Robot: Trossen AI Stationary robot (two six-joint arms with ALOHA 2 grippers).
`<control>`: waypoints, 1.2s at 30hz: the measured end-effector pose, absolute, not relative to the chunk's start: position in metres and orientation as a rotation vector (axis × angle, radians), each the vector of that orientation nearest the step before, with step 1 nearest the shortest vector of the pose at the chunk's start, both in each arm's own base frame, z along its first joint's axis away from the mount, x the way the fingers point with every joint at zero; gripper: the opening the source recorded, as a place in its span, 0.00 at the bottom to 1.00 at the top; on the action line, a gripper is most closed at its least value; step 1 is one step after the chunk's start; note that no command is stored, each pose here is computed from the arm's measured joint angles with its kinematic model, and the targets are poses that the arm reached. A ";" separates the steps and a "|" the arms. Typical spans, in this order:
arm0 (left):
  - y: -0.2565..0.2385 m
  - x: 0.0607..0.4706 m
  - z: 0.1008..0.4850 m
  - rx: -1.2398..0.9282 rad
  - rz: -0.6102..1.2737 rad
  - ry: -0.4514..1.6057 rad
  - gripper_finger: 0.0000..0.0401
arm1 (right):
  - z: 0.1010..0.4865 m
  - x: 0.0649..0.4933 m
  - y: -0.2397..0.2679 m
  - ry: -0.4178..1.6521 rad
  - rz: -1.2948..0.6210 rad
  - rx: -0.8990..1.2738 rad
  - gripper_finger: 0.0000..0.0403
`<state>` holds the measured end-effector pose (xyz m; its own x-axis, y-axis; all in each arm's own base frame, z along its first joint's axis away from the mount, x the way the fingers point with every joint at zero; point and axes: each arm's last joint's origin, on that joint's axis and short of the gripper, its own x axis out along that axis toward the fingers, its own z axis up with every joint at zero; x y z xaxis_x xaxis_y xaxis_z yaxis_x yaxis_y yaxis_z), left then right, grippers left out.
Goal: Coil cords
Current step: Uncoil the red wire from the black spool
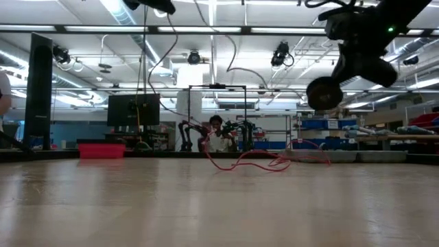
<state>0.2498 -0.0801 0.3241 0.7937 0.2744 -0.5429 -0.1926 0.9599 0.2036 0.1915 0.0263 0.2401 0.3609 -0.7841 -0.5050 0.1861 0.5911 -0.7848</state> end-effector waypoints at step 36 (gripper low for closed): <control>-0.057 0.305 0.283 -0.031 0.470 0.532 0.39 | 0.312 0.248 0.032 0.425 -0.832 -0.779 0.00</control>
<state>0.3047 -0.0570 0.2830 0.7586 0.4233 -0.4953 -0.4391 0.8938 0.0913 0.2480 0.0319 0.3119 0.6146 -0.7877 -0.0418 0.4956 0.4268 -0.7564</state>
